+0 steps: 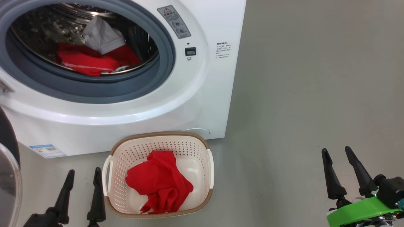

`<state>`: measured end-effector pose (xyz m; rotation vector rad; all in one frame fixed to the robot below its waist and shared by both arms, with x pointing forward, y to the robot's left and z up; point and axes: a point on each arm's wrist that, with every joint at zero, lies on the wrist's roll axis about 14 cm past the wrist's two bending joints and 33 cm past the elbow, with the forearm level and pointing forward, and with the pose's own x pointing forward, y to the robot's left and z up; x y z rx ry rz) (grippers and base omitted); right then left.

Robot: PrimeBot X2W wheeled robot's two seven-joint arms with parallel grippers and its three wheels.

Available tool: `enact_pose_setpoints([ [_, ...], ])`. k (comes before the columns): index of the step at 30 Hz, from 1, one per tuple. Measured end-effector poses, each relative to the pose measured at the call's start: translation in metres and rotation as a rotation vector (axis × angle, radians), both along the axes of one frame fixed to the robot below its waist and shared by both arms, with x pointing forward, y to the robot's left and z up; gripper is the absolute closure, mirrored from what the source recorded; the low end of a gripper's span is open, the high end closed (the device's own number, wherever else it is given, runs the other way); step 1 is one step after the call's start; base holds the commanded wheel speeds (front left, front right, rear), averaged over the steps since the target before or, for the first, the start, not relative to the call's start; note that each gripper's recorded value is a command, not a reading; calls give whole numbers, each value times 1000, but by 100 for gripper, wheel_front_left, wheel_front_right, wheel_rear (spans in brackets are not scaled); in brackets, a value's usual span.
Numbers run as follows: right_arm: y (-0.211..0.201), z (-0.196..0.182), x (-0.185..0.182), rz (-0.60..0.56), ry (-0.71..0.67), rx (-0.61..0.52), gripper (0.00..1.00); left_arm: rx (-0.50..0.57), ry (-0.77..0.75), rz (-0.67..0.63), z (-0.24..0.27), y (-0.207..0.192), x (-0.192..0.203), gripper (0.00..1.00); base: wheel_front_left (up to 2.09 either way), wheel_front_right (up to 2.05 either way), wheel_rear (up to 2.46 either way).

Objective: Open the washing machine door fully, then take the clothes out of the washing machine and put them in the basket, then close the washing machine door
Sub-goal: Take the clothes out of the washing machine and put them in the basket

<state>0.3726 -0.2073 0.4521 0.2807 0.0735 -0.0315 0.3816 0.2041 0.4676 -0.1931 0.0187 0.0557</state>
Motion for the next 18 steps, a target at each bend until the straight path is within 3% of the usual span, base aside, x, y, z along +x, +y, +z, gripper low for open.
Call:
enact_pose_setpoints([
  [9,3,-7,3,5,18,4,0,7,22,-20,-8,-6,5,0,0,0,0],
  [18,11,-15,29,31,27,9,0,68,-60,-74,12,-24,74,0,0,0,0],
])
